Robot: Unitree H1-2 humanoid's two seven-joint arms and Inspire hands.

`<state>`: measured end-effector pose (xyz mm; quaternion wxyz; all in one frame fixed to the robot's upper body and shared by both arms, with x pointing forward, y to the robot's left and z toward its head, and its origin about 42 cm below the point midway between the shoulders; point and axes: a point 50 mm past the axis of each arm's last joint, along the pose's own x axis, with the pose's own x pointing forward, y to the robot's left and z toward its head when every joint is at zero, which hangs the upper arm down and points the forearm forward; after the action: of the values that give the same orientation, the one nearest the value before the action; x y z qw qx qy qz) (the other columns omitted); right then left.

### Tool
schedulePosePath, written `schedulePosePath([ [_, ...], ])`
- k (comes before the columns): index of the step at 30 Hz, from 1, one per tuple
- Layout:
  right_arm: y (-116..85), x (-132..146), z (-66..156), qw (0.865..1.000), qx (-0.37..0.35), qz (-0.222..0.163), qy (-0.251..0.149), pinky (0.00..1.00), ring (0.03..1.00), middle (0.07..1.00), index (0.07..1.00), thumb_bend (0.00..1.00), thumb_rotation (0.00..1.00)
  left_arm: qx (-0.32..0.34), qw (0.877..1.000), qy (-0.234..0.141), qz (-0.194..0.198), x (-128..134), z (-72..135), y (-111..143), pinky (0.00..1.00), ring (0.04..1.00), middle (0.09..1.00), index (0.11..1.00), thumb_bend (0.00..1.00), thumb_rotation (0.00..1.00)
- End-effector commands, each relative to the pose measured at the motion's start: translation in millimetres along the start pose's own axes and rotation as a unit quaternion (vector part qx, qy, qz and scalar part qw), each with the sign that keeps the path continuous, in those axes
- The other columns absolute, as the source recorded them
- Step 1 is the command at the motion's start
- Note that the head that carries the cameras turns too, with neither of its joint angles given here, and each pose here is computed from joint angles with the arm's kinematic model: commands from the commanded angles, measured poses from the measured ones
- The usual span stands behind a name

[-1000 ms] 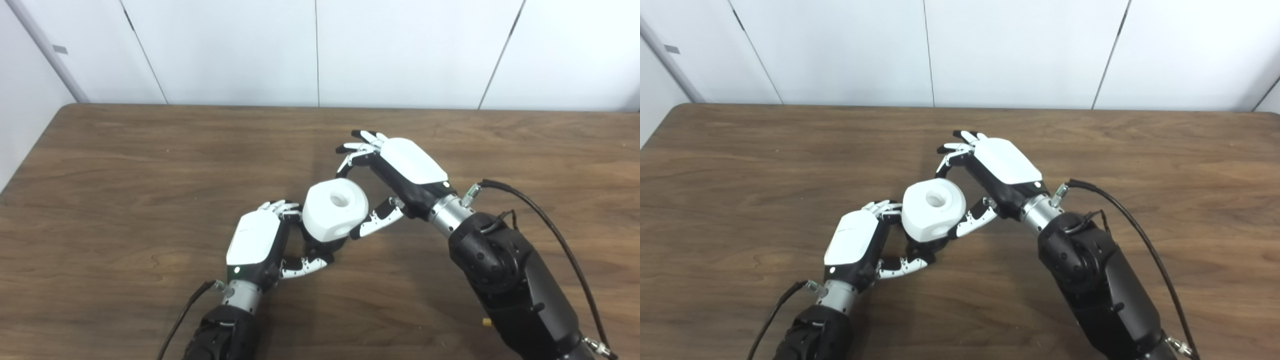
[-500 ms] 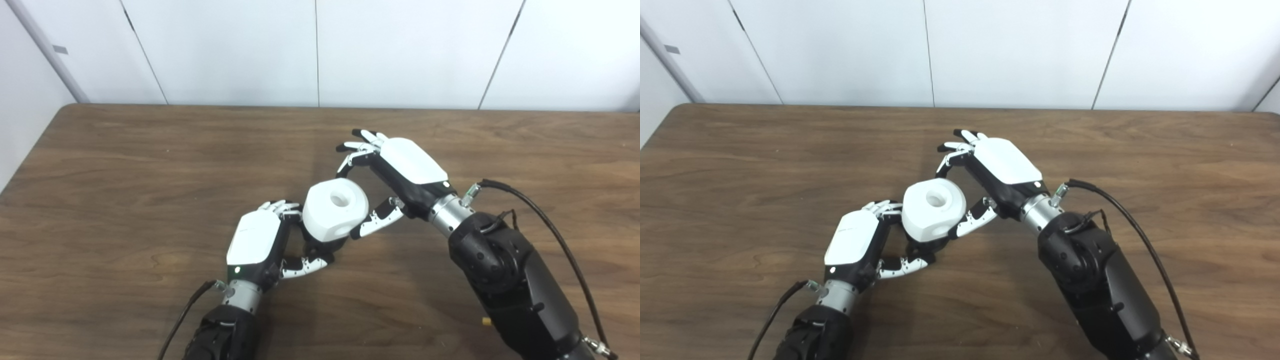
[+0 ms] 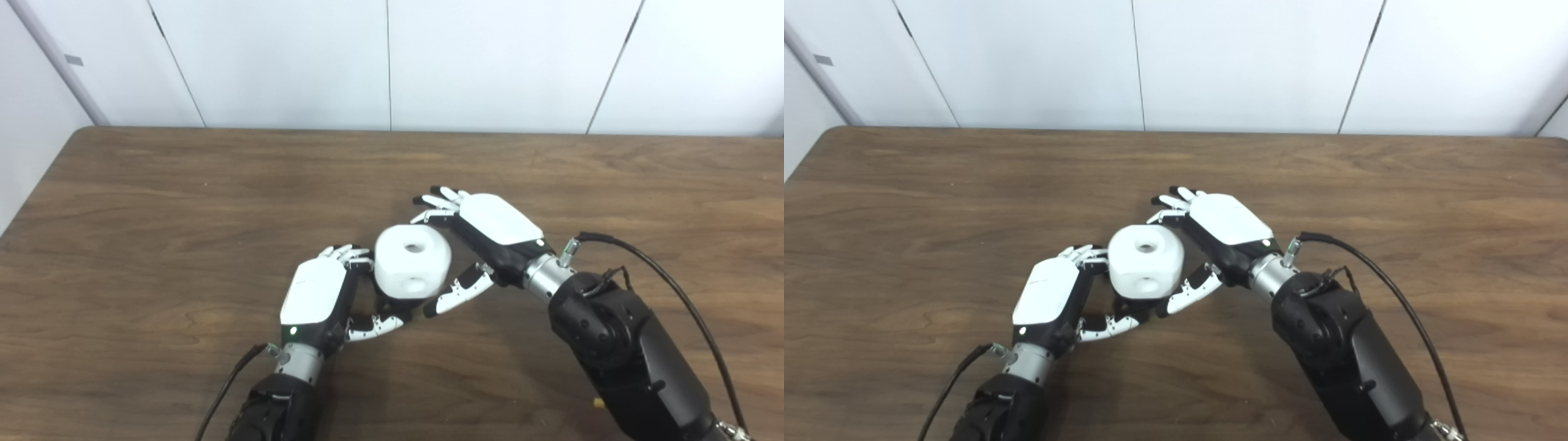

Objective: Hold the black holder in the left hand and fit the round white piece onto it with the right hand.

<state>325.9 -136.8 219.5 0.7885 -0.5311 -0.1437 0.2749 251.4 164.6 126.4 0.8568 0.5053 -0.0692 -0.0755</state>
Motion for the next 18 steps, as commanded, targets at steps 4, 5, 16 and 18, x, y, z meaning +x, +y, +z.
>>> schedulePosePath([
  [4, -14.6, 3.0, 5.8, 1.0, -0.011, -0.022, -0.015, 1.0, 1.0, 0.944, 0.774, 1.0, 0.35, 0.007, 0.999, -0.003, -0.042, -5.3, 0.0, -16.2, 0.9, 0.852, 0.774, 0.487, 0.52, 0.05],
  [5, -14.6, 2.9, 5.7, 1.0, -0.011, -0.022, -0.015, 1.0, 1.0, 0.945, 0.776, 1.0, 0.35, 0.007, 0.999, -0.003, -0.042, -5.3, -0.1, -16.2, 0.9, 0.852, 0.774, 0.487, 0.52, 0.05],
  [16, -15.7, 1.7, 3.3, 1.0, -0.008, -0.024, -0.008, 1.0, 1.0, 0.956, 0.806, 1.0, 0.4, 0.007, 0.999, 0.0, -0.046, -5.2, -0.3, -15.5, 0.91, 0.856, 0.777, 0.487, 0.52, 0.05],
  [18, -16.1, 1.2, 3.2, 1.0, -0.007, -0.024, -0.006, 1.0, 1.0, 0.962, 0.816, 1.0, 0.41, 0.006, 0.999, 0.0, -0.046, -5.1, -0.7, -15.6, 0.91, 0.856, 0.777, 0.487, 0.52, 0.05],
])
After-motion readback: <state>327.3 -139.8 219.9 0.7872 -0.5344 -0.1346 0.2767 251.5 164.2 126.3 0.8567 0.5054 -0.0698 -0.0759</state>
